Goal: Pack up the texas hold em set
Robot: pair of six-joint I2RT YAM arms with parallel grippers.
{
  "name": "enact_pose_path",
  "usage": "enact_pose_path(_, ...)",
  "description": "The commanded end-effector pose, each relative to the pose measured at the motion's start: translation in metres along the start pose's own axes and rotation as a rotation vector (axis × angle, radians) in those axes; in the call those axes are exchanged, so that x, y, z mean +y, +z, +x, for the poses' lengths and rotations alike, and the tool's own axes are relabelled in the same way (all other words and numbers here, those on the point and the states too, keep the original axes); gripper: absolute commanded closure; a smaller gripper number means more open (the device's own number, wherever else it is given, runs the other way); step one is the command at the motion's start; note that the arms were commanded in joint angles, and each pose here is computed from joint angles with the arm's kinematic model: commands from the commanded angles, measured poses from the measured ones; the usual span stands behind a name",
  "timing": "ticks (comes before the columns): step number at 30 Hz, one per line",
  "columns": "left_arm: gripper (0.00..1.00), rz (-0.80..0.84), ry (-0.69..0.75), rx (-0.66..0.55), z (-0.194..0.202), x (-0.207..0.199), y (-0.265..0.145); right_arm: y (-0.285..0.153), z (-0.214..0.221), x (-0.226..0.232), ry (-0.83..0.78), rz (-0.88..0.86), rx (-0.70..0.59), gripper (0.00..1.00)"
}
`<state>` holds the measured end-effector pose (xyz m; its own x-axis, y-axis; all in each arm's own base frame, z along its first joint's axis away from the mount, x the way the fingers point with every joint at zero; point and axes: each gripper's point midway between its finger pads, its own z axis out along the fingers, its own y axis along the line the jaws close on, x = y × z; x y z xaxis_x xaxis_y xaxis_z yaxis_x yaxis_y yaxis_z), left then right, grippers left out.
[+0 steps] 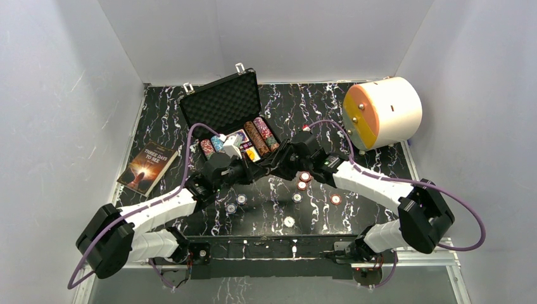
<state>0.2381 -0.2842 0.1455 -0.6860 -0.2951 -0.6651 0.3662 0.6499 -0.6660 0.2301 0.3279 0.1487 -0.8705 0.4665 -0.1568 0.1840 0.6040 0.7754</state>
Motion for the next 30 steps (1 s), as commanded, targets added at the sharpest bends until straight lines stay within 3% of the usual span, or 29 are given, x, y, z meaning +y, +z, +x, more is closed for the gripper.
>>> enact_pose_path(1, 1.0, 0.013, 0.038, -0.031, -0.014, -0.01, -0.001, -0.013, -0.019, 0.029, -0.079, -0.115, -0.047, 0.33)
enact_pose_path(5, 1.0, -0.074, 0.113, 0.018, -0.011, 0.004, -0.006, -0.046, -0.054, 0.038, -0.188, -0.173, -0.175, 0.24)
enact_pose_path(11, 1.0, -0.136, 0.31, 0.139, -0.028, 0.014, 0.0, -0.073, -0.083, 0.015, -0.321, -0.062, -0.295, 0.23)
enact_pose_path(20, 1.0, -0.101, 0.572, 0.322, -0.051, 0.037, 0.035, -0.083, -0.076, -0.024, -0.374, 0.012, -0.314, 0.24)
enact_pose_path(24, 1.0, -0.014, 0.607, 0.423, -0.047, 0.034, 0.054, -0.087, -0.074, -0.03, -0.386, 0.018, -0.318, 0.24)
enact_pose_path(30, 1.0, -0.034, 0.658, 0.483, -0.051, 0.046, 0.08, -0.094, -0.08, -0.03, -0.41, 0.033, -0.349, 0.24)
